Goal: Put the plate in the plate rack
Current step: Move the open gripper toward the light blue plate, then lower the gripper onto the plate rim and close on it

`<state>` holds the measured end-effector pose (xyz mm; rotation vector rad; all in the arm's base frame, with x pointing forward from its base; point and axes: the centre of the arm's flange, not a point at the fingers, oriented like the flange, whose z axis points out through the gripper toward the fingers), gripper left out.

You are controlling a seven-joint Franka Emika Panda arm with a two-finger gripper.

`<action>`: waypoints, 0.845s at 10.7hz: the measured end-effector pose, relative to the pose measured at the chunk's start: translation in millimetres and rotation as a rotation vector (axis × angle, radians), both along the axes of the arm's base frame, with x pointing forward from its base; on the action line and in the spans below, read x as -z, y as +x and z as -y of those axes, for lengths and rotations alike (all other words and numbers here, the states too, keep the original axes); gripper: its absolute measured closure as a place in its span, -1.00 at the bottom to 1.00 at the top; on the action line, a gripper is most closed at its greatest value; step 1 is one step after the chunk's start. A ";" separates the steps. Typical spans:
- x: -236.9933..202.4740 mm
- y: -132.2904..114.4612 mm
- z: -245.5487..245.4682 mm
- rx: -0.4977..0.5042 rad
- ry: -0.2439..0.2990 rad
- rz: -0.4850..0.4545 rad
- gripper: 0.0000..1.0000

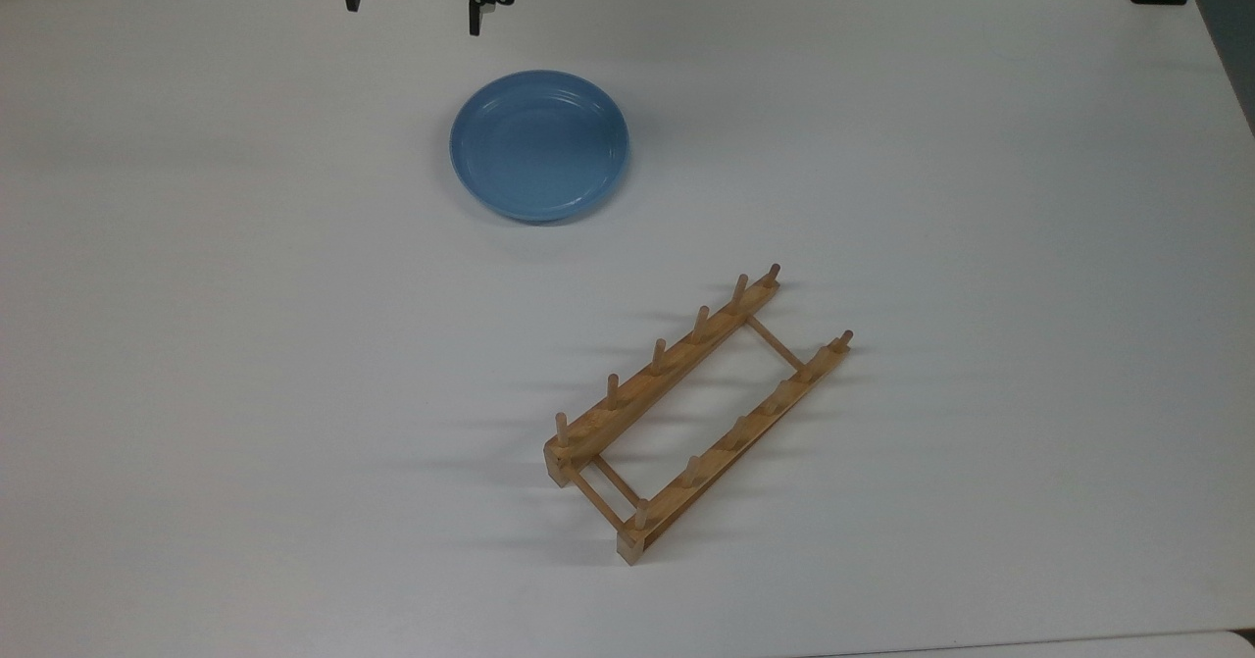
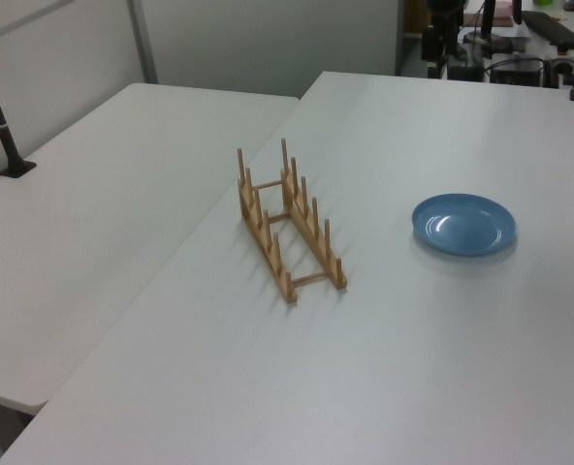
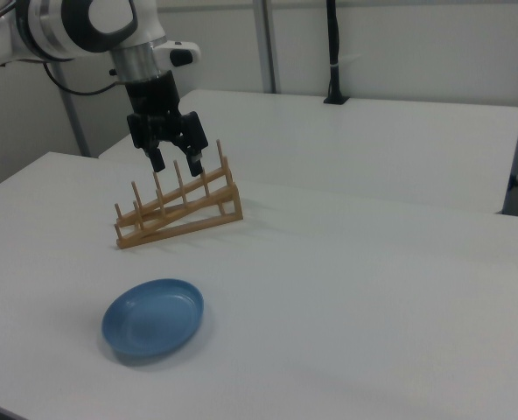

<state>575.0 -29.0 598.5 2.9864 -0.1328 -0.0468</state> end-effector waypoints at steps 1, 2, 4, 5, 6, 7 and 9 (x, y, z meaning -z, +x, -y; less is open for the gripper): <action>0.0 -0.1 1.5 0.003 0.000 0.000 -1.00; 0.4 -0.2 4.1 0.000 0.000 -0.002 -1.00; 5.6 -1.8 20.3 -0.048 0.004 -0.024 -1.00; 12.0 -3.2 29.9 -0.080 0.008 -0.045 -1.00; 21.5 -5.0 36.2 -0.106 0.013 -0.071 -1.00; 34.9 -7.8 40.6 -0.145 0.022 -0.106 -1.00; 67.8 -15.0 47.2 -0.222 0.043 -0.178 -1.00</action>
